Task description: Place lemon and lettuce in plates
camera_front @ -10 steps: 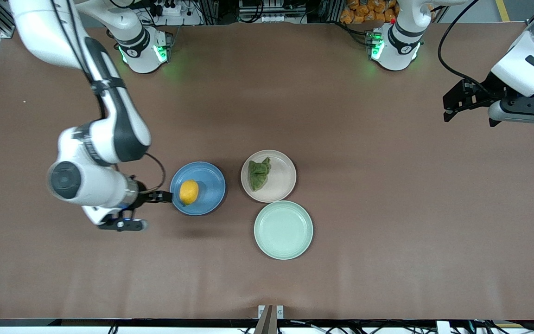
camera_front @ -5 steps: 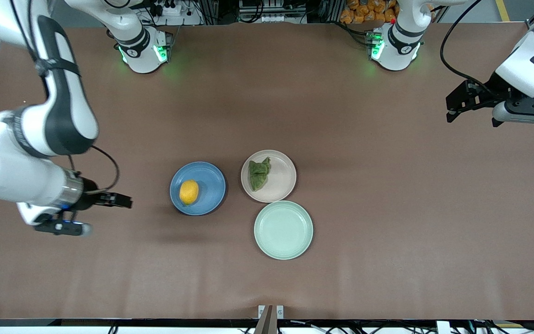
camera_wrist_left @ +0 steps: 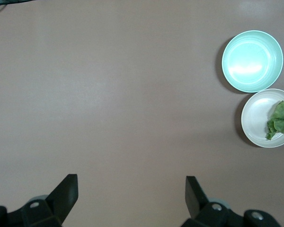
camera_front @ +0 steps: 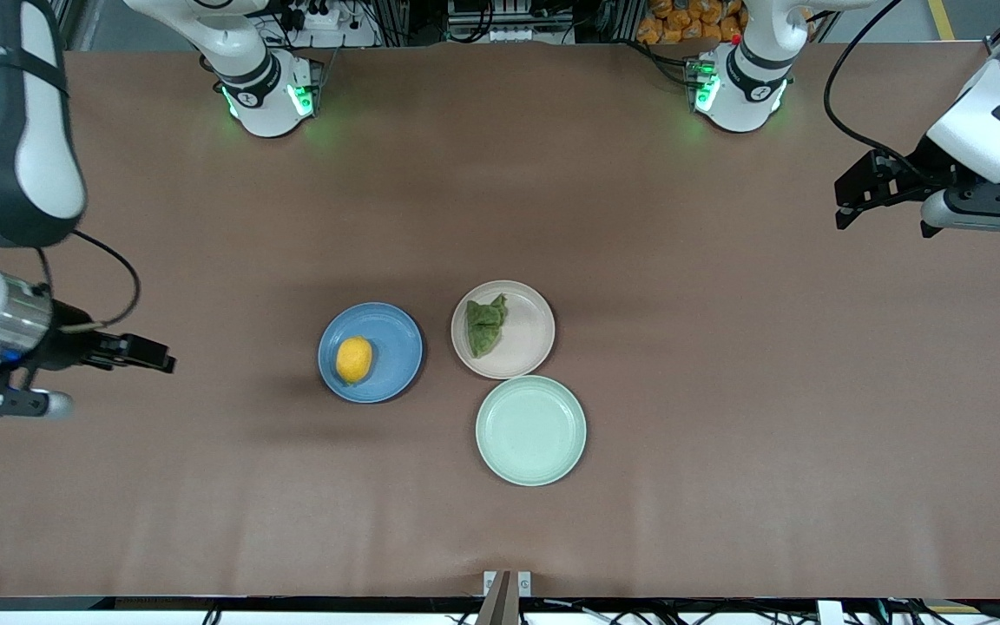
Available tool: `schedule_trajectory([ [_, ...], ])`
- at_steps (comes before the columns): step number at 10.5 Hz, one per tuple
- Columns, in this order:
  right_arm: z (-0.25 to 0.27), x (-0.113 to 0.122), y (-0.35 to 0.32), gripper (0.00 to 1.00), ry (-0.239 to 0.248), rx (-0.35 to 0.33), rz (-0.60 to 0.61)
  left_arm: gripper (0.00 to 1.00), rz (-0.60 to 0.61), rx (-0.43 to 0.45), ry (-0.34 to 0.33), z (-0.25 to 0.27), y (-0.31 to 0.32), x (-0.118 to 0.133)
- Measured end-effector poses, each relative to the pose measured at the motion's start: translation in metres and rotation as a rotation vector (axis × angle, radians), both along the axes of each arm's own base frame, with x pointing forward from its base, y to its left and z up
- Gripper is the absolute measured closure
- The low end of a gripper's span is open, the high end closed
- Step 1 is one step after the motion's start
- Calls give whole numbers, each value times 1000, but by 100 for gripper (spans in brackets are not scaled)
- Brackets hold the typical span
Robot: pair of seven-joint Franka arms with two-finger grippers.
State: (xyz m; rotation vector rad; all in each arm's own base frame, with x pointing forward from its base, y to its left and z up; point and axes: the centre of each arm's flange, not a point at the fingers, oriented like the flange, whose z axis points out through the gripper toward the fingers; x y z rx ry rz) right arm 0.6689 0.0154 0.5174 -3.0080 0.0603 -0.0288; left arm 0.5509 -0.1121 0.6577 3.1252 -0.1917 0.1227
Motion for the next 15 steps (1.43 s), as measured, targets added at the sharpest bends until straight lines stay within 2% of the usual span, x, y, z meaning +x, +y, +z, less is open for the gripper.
schedule_trajectory([
  [3, 39, -32, -12, 0, 7, -1, 22, 0, 0, 0, 1, 0, 0, 0],
  [7, 64, -78, -22, 0, 24, -1, 23, 0, 0, 0, -1, 0, 0, 1],
  [12, 85, -113, -48, 0, 112, 4, -6, 0, 0, -1, -3, 1, 0, 1],
  [15, 83, -116, -51, 0, 130, 1, -10, 0, 0, -1, -3, 1, 0, 1],
])
